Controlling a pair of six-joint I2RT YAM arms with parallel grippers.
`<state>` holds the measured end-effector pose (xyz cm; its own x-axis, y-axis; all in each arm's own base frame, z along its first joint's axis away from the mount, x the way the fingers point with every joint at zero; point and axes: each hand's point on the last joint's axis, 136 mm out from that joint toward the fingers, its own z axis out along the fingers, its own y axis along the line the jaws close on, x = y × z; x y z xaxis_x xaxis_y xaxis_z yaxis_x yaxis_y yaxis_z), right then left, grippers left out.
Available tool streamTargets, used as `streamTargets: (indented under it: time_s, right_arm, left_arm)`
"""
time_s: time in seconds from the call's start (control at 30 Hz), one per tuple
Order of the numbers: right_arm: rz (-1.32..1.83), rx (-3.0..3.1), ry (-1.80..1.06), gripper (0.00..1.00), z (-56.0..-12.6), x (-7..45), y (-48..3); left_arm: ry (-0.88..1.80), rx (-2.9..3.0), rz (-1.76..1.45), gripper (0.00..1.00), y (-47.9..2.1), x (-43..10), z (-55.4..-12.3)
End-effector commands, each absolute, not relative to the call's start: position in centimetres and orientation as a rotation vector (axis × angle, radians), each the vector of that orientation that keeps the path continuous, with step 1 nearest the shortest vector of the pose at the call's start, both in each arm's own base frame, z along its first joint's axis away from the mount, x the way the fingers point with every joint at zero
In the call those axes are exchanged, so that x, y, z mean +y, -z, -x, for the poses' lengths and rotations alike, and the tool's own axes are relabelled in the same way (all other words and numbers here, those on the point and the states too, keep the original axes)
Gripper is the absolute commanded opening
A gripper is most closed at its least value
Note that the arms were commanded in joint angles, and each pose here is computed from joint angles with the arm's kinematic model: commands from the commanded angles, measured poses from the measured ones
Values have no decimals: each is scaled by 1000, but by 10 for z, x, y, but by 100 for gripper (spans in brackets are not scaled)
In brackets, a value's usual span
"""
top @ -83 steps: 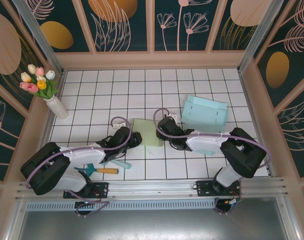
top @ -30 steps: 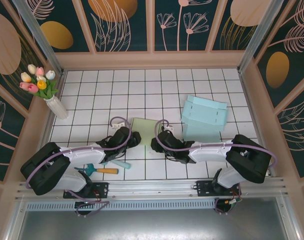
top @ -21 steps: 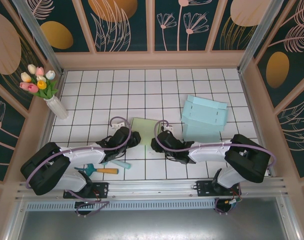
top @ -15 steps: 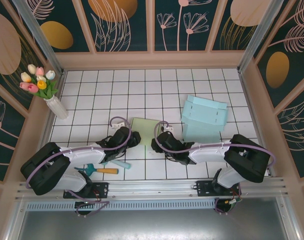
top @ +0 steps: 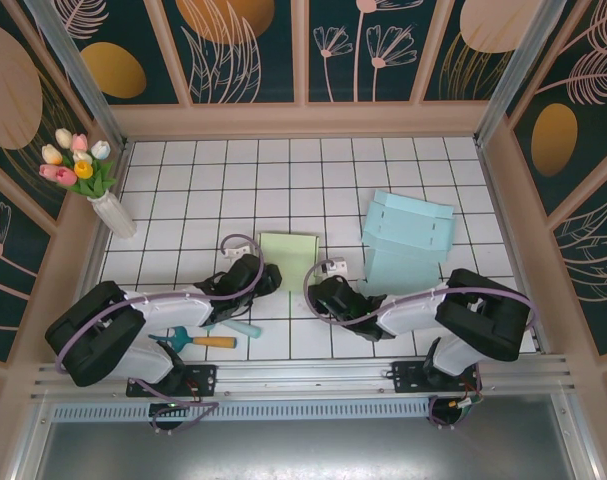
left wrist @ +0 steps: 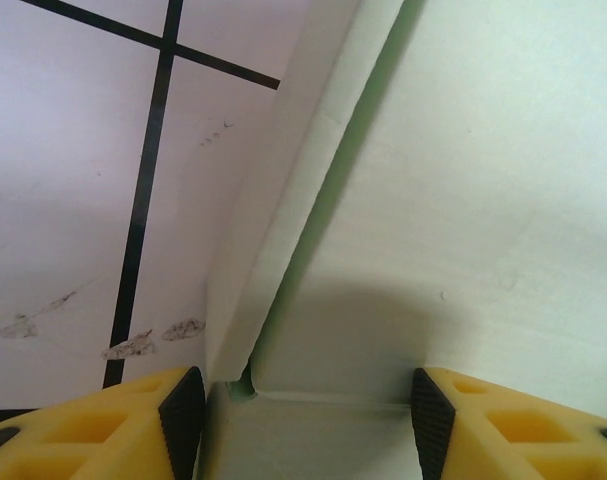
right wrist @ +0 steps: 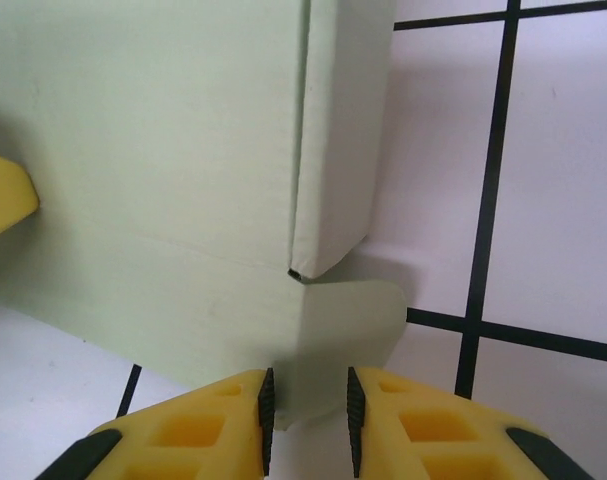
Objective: Fold the paper box
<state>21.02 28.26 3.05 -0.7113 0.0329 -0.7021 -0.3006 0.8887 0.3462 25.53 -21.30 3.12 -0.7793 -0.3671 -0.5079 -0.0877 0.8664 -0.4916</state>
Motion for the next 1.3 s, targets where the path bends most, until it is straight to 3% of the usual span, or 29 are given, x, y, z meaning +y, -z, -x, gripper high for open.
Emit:
streamTargets:
  time_s: [0.0,0.2,0.53,0.73,0.93,1.27]
  right_arm:
    - [216,2224,-544,29,-217,282,-40]
    - [183,2221,-519,31,-221,279,-48]
    - [143,2228,-479,35,-228,275,-59]
    - [134,2227,-480,35,-231,271,-63]
    - [125,2224,-517,36,-232,269,-68]
    - [108,2233,-556,40,-231,260,-71]
  left_arm:
    - [506,2474,301,59,-17,-204,-250]
    - [520,2440,293,60,-35,-208,-257]
    - [470,2375,285,80,-64,-211,-275]
    - [530,2303,318,87,-93,-218,-286]
    - [455,2318,316,98,-92,-221,-296]
    - [329,2380,306,99,-63,-224,-306]
